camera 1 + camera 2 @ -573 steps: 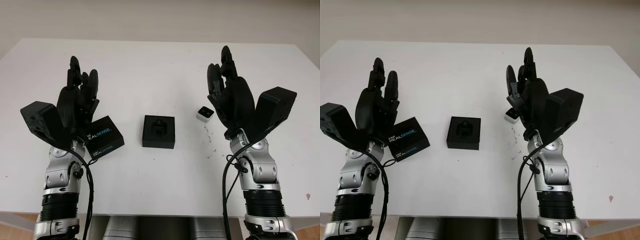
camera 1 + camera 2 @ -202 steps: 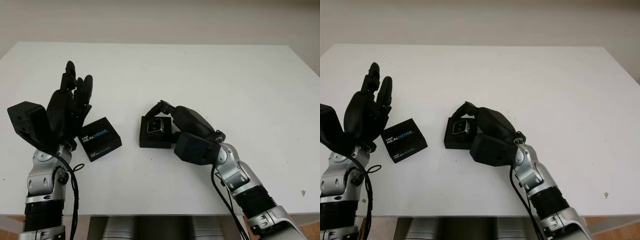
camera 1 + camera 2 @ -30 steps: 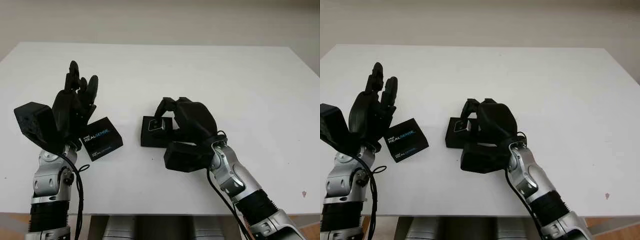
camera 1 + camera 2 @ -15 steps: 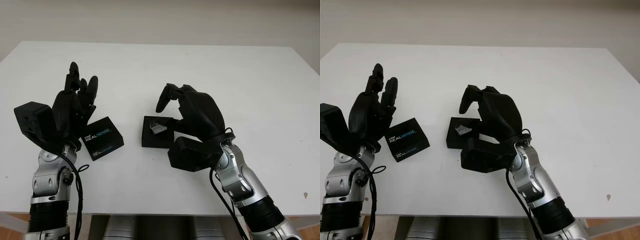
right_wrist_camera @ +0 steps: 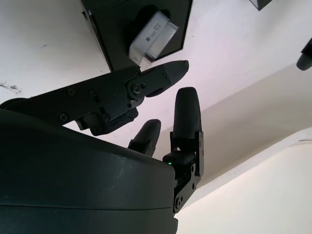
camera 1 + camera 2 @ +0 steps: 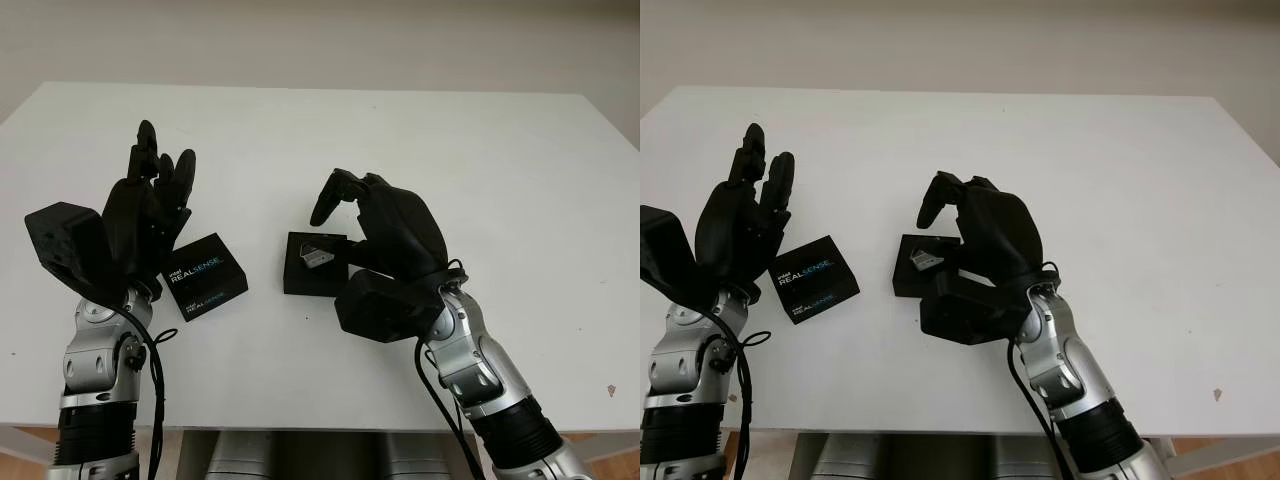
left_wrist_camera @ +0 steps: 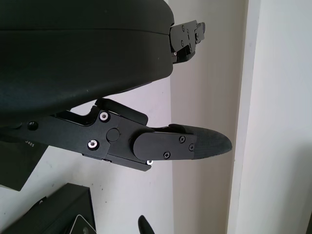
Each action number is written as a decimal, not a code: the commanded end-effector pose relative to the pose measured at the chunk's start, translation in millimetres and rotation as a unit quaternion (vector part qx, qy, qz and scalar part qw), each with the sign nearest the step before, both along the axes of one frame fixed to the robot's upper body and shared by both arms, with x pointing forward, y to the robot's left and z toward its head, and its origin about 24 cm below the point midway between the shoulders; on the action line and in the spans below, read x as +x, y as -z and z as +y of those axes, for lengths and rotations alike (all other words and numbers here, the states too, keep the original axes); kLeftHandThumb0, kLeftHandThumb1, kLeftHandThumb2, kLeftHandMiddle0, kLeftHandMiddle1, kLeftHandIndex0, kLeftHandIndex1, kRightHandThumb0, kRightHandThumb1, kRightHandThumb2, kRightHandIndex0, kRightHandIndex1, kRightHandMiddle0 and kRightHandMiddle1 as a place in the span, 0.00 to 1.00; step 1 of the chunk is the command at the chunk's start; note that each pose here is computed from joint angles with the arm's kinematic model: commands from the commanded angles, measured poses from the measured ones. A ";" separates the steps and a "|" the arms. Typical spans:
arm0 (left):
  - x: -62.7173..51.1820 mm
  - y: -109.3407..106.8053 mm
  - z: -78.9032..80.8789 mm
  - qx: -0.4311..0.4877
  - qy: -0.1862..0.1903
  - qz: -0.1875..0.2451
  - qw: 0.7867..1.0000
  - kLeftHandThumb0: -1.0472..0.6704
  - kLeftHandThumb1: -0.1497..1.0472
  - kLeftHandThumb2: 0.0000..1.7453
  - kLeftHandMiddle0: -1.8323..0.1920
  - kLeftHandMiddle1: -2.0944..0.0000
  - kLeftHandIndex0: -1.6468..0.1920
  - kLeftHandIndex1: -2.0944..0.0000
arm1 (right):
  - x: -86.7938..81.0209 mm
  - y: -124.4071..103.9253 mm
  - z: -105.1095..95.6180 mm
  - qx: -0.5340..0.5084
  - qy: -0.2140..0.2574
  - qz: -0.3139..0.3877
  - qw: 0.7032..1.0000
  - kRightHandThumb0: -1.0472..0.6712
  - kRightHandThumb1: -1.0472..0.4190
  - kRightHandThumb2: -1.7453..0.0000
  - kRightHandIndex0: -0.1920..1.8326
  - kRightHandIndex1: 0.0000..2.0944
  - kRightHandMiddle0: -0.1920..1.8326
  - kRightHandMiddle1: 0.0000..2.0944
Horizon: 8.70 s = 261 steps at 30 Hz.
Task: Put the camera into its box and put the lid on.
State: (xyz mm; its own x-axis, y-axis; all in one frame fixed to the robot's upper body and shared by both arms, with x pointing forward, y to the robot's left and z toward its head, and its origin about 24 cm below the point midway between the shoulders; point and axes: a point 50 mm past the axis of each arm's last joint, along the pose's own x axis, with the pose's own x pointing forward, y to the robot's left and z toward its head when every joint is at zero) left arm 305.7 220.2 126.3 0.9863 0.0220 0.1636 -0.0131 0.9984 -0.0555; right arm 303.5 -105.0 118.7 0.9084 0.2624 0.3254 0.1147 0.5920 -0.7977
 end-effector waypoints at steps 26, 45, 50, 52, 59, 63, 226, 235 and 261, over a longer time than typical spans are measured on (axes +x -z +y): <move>-5.1 -4.6 -0.6 0.008 0.001 -0.001 1.000 0.24 1.00 0.20 1.00 1.00 1.00 1.00 | -10.5 20.2 -14.6 -0.132 -0.005 0.018 0.991 0.36 0.02 0.97 0.27 0.32 0.35 0.60; -6.9 -5.9 -0.5 0.004 0.000 -0.002 1.000 0.24 1.00 0.20 1.00 1.00 1.00 1.00 | -4.8 22.6 2.5 -0.109 -0.026 0.025 0.993 0.37 0.04 0.97 0.25 0.36 0.34 0.64; -9.5 -6.0 1.7 0.009 -0.006 0.000 1.000 0.23 1.00 0.19 1.00 1.00 1.00 1.00 | -2.9 26.2 -1.5 -0.126 -0.017 0.029 0.991 0.37 0.04 0.97 0.26 0.36 0.34 0.63; -10.5 -6.1 2.6 0.010 -0.008 0.001 1.000 0.23 1.00 0.20 1.00 1.00 1.00 1.00 | -2.7 28.1 -3.3 -0.127 -0.014 0.031 0.991 0.37 0.04 0.97 0.26 0.36 0.35 0.63; -11.7 -7.2 4.7 0.005 -0.008 0.000 1.000 0.24 1.00 0.19 1.00 1.00 1.00 1.00 | -4.2 32.1 -11.2 -0.141 -0.001 0.041 0.989 0.37 0.04 0.97 0.27 0.36 0.34 0.64; -12.2 -8.0 4.8 0.010 -0.009 -0.002 1.000 0.24 1.00 0.19 1.00 1.00 1.00 1.00 | -6.4 32.5 -13.7 -0.143 0.003 0.047 0.989 0.37 0.05 0.97 0.27 0.36 0.34 0.63; -16.0 -30.1 37.5 0.513 0.077 0.026 0.854 0.13 0.98 0.03 0.83 0.99 0.81 0.96 | 37.4 -71.7 -105.0 0.236 -0.011 0.114 0.965 0.17 0.00 0.63 0.07 0.03 0.06 0.03; -17.6 -14.0 34.5 0.618 0.093 0.097 0.774 0.07 1.00 0.07 0.93 0.99 0.94 0.99 | 35.8 -71.0 -105.9 0.225 0.003 0.123 0.967 0.18 0.00 0.62 0.06 0.03 0.06 0.03; -34.9 -0.4 -0.5 0.608 0.090 0.168 0.771 0.02 1.00 0.07 1.00 1.00 1.00 1.00 | 33.8 -70.0 -102.9 0.228 0.022 0.113 0.967 0.22 0.00 0.61 0.07 0.03 0.06 0.03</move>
